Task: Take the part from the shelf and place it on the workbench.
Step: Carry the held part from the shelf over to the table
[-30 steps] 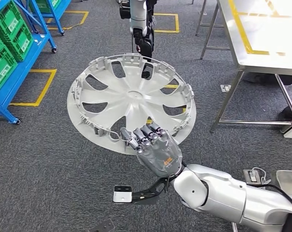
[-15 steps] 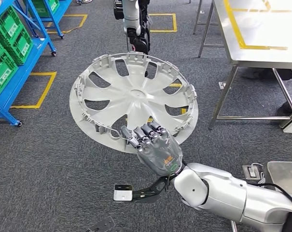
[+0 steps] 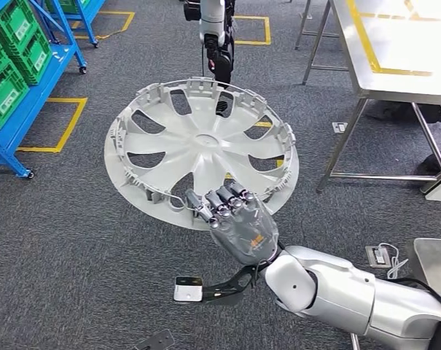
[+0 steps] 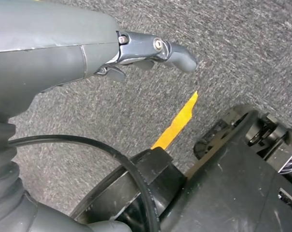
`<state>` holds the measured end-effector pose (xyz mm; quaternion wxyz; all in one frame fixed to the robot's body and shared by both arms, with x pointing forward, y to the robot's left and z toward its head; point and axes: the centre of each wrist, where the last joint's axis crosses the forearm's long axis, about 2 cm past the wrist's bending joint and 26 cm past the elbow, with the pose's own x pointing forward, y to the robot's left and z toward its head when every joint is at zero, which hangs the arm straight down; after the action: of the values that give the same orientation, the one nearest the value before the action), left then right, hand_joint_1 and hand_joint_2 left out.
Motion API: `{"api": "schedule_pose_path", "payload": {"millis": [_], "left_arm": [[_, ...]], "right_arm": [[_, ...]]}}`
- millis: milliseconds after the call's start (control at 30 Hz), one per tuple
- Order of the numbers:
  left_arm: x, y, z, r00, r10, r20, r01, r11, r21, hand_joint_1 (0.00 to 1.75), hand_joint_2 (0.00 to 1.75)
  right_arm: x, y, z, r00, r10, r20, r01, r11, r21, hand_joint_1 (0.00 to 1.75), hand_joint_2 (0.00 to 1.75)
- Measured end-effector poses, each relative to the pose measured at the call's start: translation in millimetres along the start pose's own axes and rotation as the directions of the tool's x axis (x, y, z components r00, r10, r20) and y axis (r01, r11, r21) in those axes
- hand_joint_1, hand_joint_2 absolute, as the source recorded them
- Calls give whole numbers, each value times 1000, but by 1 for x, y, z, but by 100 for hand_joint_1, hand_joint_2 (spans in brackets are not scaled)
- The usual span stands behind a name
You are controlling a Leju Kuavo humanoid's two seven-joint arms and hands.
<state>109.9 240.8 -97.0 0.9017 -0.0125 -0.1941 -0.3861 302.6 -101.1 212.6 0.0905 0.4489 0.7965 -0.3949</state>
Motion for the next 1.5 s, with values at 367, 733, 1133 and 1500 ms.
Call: {"api": "schedule_pose_path", "payload": {"millis": [367,733,1133,1500], "left_arm": [[12,2,-1,1000,-6,20,6,1000,4,0,175],[10,-1,-1,1000,-5,16,5,1000,-2,0,175],[12,0,-1,1000,3,19,-3,1000,1,0,175],[13,1,-2,1000,19,15,-19,1000,21,0,175]], "right_arm": [[-7,-2,2,1000,16,2,-16,1000,3,175,175],[-8,-2,5,1000,13,2,-13,1000,6,175,175],[-7,-1,10,1000,11,5,-11,1000,15,175,175],[-6,0,12,1000,11,7,-11,1000,22,175,175]]}}
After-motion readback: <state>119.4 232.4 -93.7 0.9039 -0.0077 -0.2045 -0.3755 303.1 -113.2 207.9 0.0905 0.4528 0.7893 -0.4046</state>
